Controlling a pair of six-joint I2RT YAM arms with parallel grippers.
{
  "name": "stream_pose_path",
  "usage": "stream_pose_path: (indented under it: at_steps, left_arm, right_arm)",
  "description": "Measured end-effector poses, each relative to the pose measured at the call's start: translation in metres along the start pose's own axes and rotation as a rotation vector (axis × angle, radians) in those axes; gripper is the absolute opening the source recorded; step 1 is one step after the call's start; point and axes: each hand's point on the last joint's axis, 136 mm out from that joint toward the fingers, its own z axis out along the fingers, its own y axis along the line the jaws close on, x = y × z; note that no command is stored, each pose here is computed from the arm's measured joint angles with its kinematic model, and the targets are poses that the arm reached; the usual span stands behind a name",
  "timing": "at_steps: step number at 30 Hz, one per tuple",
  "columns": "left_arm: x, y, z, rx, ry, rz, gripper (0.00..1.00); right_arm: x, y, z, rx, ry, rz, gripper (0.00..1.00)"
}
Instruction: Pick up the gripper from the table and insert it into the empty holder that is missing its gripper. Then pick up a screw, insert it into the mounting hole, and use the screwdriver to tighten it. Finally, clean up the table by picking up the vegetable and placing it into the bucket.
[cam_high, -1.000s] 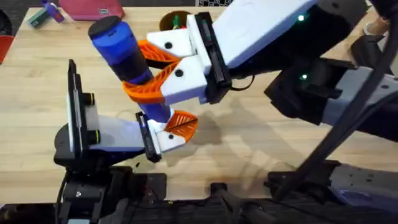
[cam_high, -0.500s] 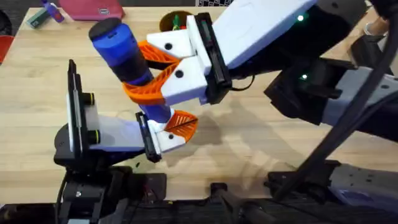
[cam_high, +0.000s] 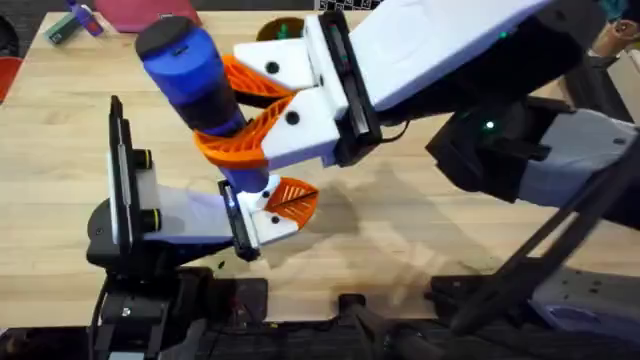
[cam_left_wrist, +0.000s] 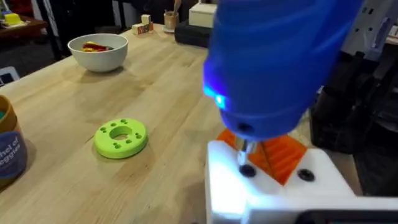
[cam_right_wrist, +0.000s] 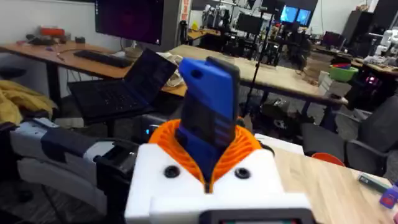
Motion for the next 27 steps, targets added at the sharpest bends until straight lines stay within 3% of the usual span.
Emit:
stream_pose_path:
  at_steps: [9, 13, 18, 22, 27]
  left_arm:
    - [0.0, 0.0, 0.0, 0.0, 0.0, 0.0, 0.006]
    - [0.0, 0.0, 0.0, 0.0, 0.0, 0.0, 0.006]
    - [0.0, 0.0, 0.0, 0.0, 0.0, 0.0, 0.006]
    - [0.0, 0.0, 0.0, 0.0, 0.0, 0.0, 0.006]
    - [0.0, 0.0, 0.0, 0.0, 0.0, 0.0, 0.006]
  right_arm:
    - [-0.019, 0.004, -0.004, 0.002, -0.011, -0.017, 0.024]
    - [-0.018, -0.006, -0.007, 0.024, 0.035, 0.049, 0.024]
    - [0.004, -0.031, -0.024, 0.108, 0.204, 0.244, 0.023]
    - [0.007, -0.053, -0.056, 0.23, 0.35, 0.356, 0.023]
    - [0.006, -0.082, -0.117, 0.489, 0.581, 0.355, 0.023]
